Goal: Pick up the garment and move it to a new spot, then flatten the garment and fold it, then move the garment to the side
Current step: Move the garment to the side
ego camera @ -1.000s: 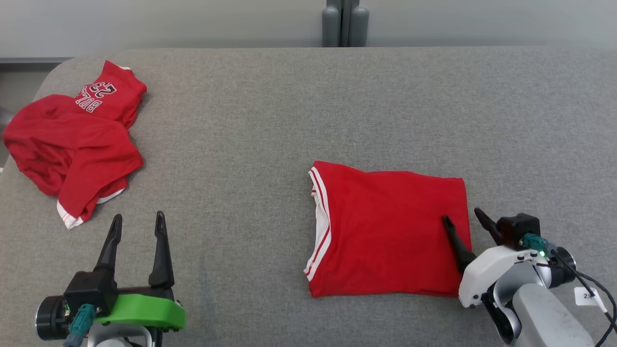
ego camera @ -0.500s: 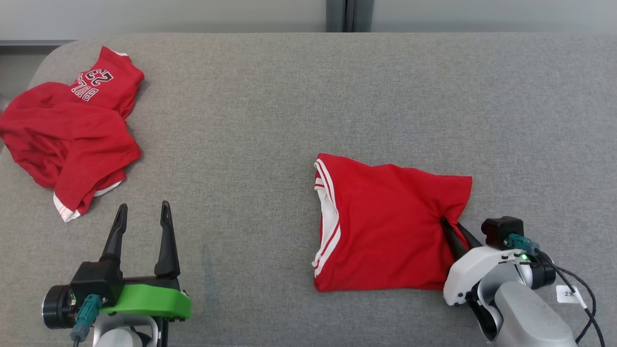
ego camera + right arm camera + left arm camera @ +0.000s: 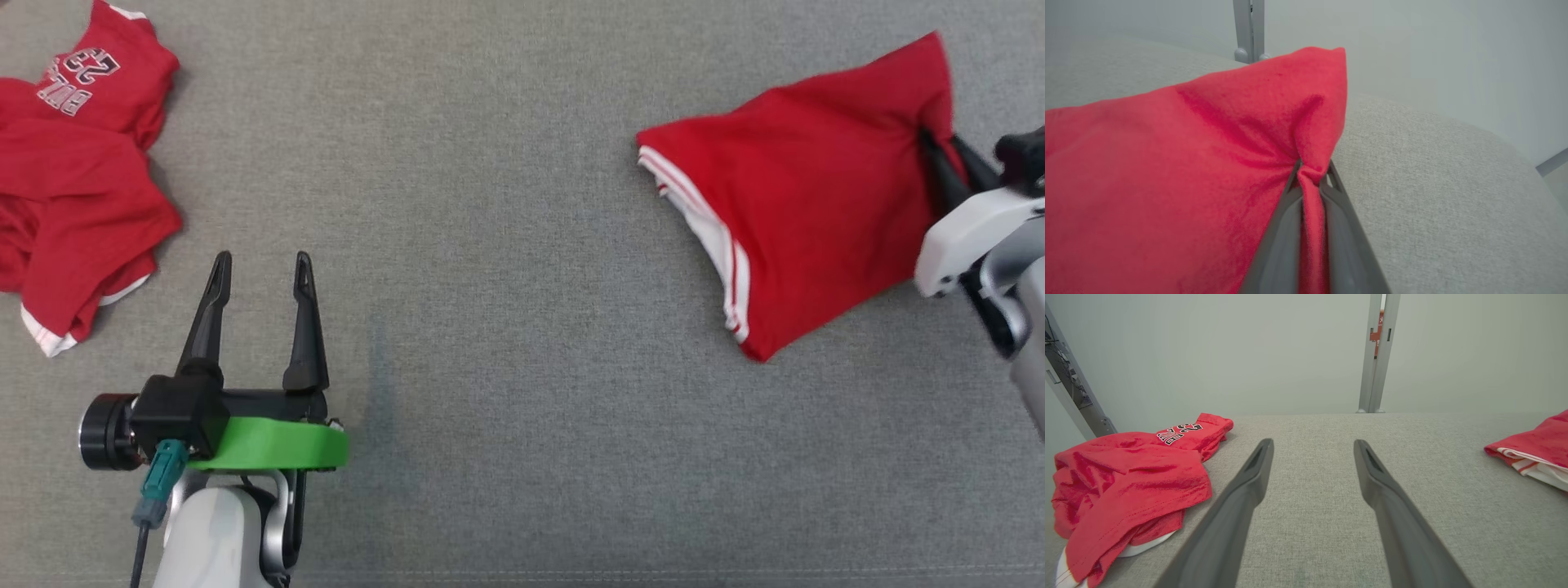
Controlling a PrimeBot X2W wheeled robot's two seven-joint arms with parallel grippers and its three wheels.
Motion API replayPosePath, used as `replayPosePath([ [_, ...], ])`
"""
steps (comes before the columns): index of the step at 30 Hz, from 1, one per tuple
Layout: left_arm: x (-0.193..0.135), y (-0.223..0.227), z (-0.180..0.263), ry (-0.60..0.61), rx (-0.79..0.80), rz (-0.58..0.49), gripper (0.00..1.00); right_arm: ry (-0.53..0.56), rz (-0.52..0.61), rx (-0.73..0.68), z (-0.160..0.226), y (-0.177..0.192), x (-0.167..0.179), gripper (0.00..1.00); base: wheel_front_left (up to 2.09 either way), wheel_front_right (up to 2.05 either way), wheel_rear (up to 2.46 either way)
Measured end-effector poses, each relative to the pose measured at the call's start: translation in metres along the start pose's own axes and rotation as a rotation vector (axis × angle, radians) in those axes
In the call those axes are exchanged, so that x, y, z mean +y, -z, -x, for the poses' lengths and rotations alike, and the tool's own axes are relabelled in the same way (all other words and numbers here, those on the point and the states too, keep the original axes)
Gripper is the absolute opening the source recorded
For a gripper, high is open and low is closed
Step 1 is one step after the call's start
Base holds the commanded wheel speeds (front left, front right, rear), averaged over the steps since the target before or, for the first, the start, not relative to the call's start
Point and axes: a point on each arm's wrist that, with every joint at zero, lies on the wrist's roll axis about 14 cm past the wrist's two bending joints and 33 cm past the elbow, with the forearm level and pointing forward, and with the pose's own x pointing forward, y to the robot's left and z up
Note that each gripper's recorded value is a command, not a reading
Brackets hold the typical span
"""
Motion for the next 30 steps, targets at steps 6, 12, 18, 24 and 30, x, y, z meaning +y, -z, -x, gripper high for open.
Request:
replayPosePath([
  [6,-0.013,0.014,-0.031,0.045,-0.002,-0.044,1.0,0.094,0.111,0.01,-0.013,-0.004,-0.077,0.0,0.0,0.0,0.0],
  [12,-0.031,0.037,-0.057,0.117,0.007,-0.078,1.0,0.208,0.179,0.043,0.0,-0.002,-0.147,0.0,0.0,0.0,0.0],
  [18,-0.063,0.055,-0.077,0.202,0.011,-0.052,1.0,0.314,0.251,0.104,0.032,-0.005,-0.206,0.0,0.0,0.0,0.0],
  [24,-0.086,0.075,-0.084,0.255,0.035,-0.017,1.0,0.364,0.306,0.152,0.047,-0.009,-0.235,0.0,0.0,0.0,0.0],
  [30,-0.091,0.087,-0.086,0.264,0.049,-0.004,1.0,0.387,0.327,0.186,0.043,-0.009,-0.247,0.05,0.0,0.0,0.0],
])
